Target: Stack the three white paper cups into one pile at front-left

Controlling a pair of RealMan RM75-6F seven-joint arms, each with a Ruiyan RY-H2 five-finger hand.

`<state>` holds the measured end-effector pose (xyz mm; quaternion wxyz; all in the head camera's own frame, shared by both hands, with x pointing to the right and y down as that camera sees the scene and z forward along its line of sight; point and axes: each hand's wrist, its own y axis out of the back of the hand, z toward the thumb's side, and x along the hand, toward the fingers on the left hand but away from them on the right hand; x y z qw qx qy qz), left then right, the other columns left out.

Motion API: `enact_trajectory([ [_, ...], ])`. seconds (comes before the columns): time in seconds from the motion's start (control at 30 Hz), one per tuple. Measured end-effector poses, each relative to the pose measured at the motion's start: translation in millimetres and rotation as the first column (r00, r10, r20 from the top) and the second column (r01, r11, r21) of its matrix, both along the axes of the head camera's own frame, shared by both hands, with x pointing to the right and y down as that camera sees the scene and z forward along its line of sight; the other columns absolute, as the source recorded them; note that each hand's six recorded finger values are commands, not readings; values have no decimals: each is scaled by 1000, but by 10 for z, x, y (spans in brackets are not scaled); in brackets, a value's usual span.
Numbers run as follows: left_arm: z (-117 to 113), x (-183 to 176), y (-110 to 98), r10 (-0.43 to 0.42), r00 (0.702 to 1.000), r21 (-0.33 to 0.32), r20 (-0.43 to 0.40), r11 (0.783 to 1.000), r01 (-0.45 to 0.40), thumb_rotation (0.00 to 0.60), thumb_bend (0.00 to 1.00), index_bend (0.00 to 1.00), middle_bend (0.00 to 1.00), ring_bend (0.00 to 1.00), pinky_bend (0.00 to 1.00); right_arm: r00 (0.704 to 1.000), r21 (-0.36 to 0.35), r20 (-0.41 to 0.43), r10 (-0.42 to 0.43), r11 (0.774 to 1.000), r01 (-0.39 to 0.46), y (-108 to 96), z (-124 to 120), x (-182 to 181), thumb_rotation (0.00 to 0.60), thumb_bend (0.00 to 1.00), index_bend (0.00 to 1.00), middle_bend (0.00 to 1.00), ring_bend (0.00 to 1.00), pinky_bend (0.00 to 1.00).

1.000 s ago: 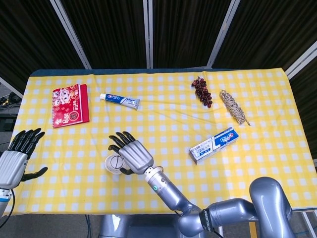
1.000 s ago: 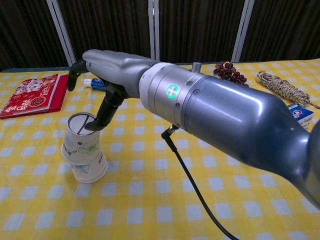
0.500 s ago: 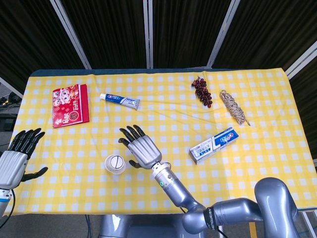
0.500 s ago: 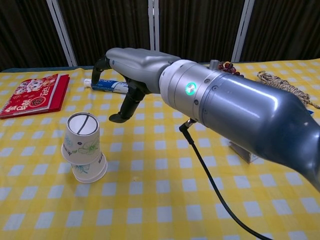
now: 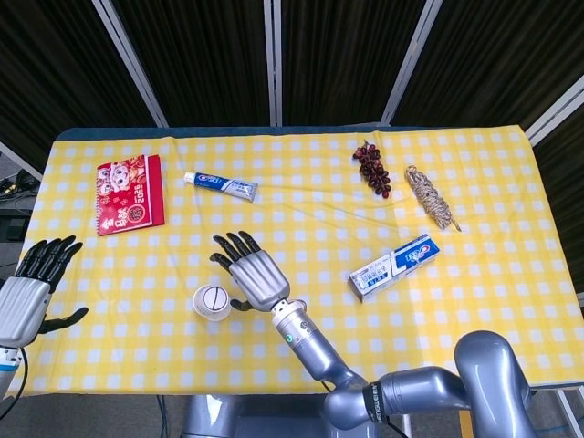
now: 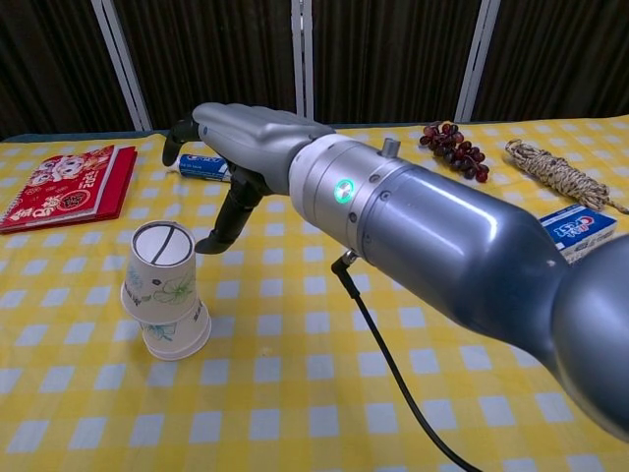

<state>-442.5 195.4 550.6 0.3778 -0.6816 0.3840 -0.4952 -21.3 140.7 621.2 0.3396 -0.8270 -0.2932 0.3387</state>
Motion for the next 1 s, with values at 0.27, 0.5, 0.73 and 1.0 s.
enact_trajectory([
  [0.27,7,-18,-11,-5,1000,-4,-3,1000,5,600,160,0,0,0,0,999,11,44,15,1000,-16,2,-59,-152,600,65,241,47,0,53],
  [0.5,8,-14,-4,-2,1000,-7,-6,1000,2,600,159,0,0,0,0,1000,38,-1,8,999,-8,0,-17,-124,600,63,240,41,0,53],
  [0.73,13,-1,-5,-1,1000,-10,-7,1000,1,600,159,0,0,0,0,1000,19,20,22,1000,-23,7,-4,-166,600,62,240,41,0,53],
  [1.0,16,-13,-8,-1,1000,-13,-13,1000,1,600,160,0,0,0,0,999,48,28,28,998,-29,-11,-36,-223,600,62,240,41,0,53],
])
